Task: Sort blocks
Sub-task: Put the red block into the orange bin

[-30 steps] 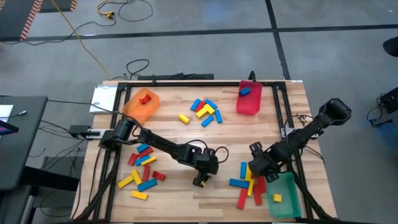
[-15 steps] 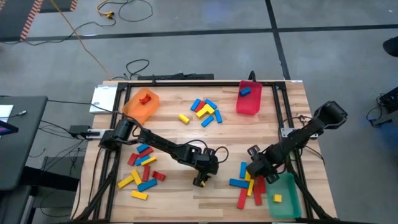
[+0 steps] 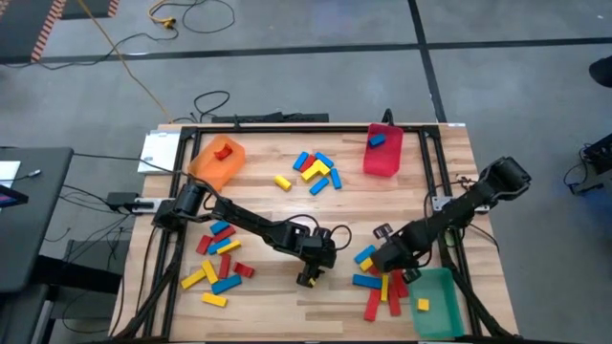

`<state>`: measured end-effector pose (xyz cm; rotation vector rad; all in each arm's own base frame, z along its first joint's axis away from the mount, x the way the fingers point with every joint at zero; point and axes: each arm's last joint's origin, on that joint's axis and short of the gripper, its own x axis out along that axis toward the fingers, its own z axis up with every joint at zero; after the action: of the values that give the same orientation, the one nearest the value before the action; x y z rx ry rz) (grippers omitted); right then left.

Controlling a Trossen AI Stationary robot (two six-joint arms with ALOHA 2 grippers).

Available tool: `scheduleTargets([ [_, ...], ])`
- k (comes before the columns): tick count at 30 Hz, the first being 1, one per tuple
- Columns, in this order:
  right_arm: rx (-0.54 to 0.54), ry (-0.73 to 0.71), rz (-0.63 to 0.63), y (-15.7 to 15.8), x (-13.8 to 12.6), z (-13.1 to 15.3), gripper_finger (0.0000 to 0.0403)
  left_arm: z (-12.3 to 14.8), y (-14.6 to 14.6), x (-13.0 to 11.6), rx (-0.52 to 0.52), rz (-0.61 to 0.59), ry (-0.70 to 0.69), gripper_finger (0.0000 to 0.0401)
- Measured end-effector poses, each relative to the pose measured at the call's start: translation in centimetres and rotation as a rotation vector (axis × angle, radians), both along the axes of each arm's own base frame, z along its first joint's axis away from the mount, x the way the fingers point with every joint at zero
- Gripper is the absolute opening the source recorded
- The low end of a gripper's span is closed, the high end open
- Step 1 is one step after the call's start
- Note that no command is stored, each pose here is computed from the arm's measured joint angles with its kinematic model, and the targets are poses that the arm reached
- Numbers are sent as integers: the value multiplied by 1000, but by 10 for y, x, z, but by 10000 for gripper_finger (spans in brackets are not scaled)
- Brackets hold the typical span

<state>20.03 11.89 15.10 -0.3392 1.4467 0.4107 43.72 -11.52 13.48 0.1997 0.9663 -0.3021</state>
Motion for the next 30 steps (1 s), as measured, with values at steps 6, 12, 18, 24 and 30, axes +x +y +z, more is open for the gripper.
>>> scheduleTargets([
  [6,5,1,-30,2,3,6,87,4,1,-3,8,-6,11,227],
  [12,8,1,-64,4,6,15,87,6,1,-3,20,-6,5,227],
  [18,8,-13,-84,7,13,30,87,11,3,-2,122,21,-40,227],
  [24,37,-80,-107,9,27,49,87,40,8,-5,254,66,-133,227],
  [30,76,-156,-148,5,43,68,87,83,6,-15,369,41,-251,224],
])
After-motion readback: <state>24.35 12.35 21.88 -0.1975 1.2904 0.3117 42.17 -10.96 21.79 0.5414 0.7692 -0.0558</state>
